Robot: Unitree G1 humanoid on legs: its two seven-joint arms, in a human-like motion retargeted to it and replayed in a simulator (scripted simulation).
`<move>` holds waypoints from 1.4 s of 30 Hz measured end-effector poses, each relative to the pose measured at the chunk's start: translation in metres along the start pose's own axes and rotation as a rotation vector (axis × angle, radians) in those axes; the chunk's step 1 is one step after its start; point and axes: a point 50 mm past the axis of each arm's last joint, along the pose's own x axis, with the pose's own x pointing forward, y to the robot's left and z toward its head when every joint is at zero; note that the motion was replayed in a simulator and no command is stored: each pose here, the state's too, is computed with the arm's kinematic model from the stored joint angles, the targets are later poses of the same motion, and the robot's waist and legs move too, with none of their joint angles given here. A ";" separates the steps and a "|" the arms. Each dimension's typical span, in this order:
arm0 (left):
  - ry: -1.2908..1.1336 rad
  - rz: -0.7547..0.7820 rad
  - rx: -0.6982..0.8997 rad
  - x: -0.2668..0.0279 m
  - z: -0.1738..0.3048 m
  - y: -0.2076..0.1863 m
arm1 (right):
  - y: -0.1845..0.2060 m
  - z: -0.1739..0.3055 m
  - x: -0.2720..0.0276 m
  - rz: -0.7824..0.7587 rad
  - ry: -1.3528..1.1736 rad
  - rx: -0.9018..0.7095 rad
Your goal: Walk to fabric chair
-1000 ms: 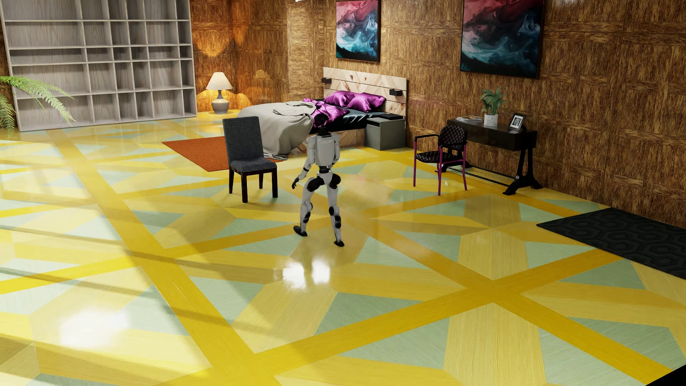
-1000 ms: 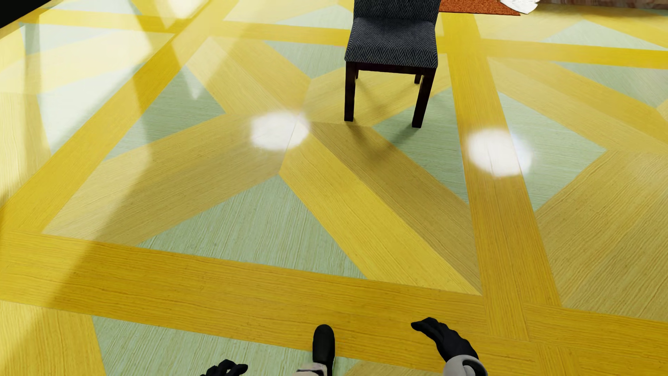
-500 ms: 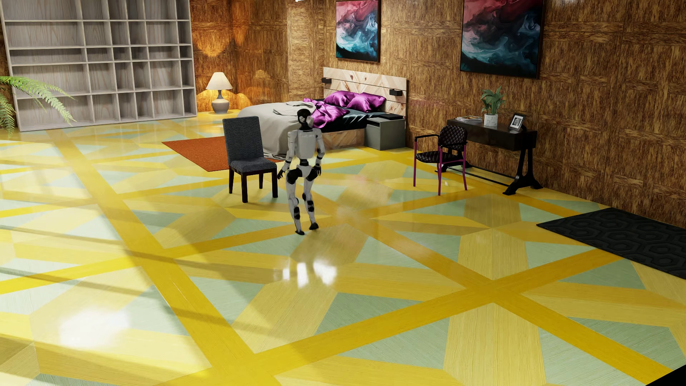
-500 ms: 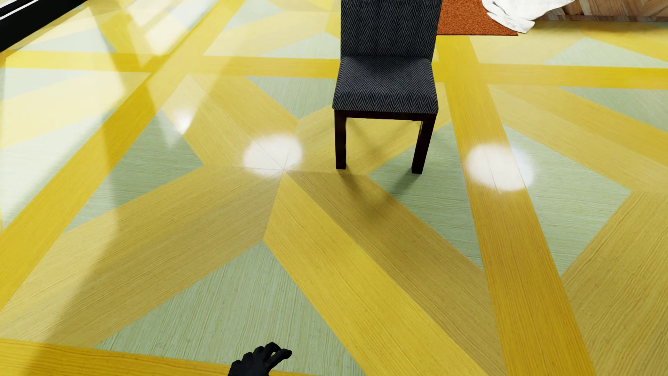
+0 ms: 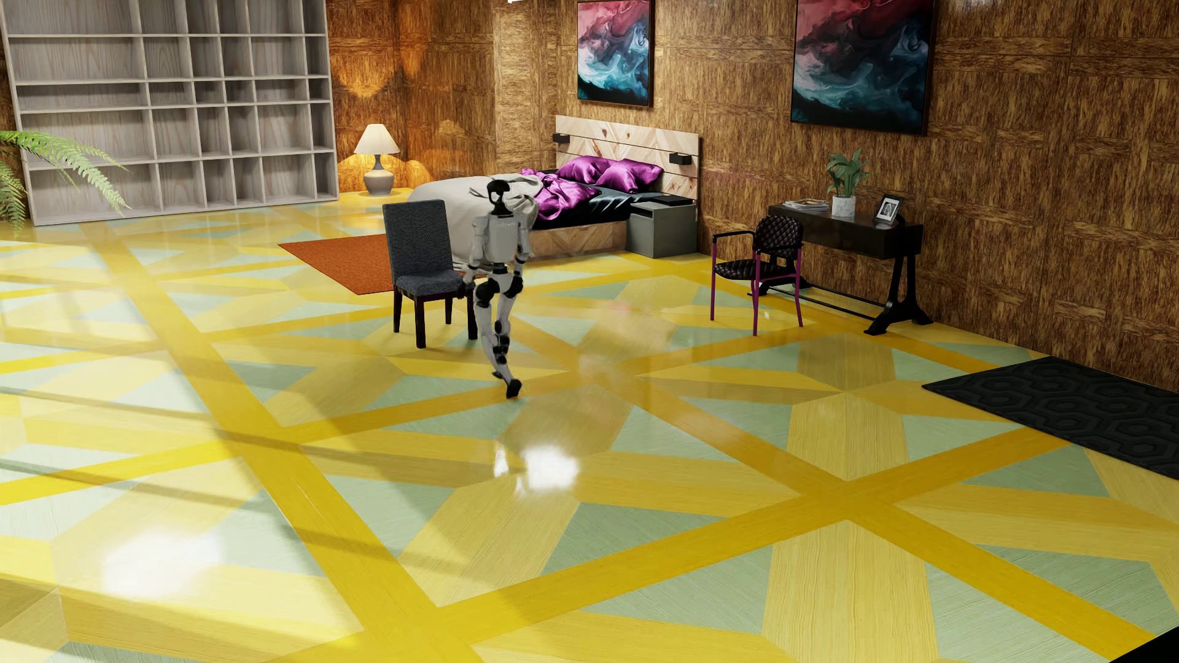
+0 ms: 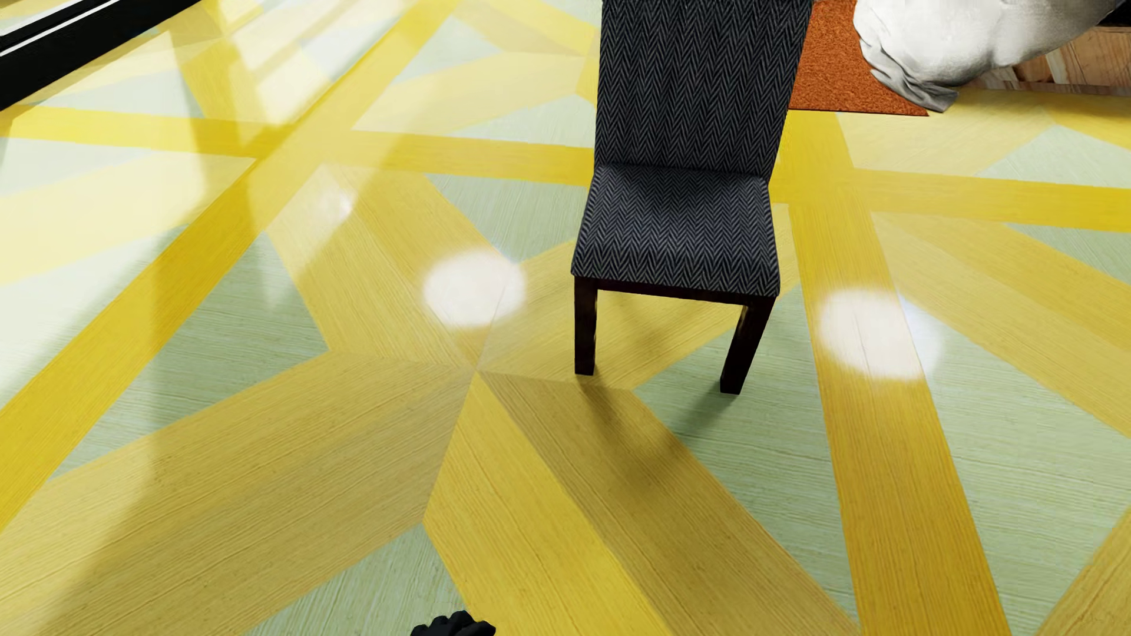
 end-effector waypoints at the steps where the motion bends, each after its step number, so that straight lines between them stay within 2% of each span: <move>1: -0.001 -0.050 0.065 -0.002 -0.008 -0.004 | -0.001 0.007 0.001 -0.004 -0.021 0.007; 3: -0.001 -0.084 0.140 -0.004 -0.025 -0.001 | -0.001 0.015 0.002 -0.022 -0.070 0.008; 4: 0.027 -0.067 0.116 -0.006 -0.034 0.002 | -0.004 0.020 0.003 -0.035 -0.088 0.003; 8: 0.208 0.079 -0.164 -0.018 -0.061 0.006 | -0.018 0.044 0.011 -0.085 -0.145 -0.014; 10: 0.219 0.091 -0.182 -0.021 -0.062 0.004 | -0.027 0.060 0.010 -0.111 -0.228 -0.040; 14: 0.221 0.044 -0.165 -0.026 -0.060 -0.011 | -0.035 0.077 0.009 -0.113 -0.314 -0.090; 19: 0.210 -0.112 -0.140 -0.027 -0.049 -0.033 | -0.023 0.065 0.012 -0.084 -0.210 -0.065; 22: 0.101 -0.110 -0.047 -0.013 -0.031 -0.012 | -0.010 0.050 0.009 -0.026 -0.198 -0.101; 27: 0.054 0.114 -0.211 0.002 -0.009 0.033 | 0.013 0.017 0.006 0.107 -0.072 -0.217; 30: -0.002 0.153 -0.205 0.005 0.005 0.045 | 0.011 0.015 0.007 0.105 -0.063 -0.224; 35: -0.025 0.064 -0.088 0.007 0.010 0.030 | -0.003 0.035 0.008 0.009 -0.146 -0.148; 42: 0.093 -0.077 -0.054 -0.004 -0.012 -0.010 | -0.021 0.055 0.009 -0.048 -0.226 -0.130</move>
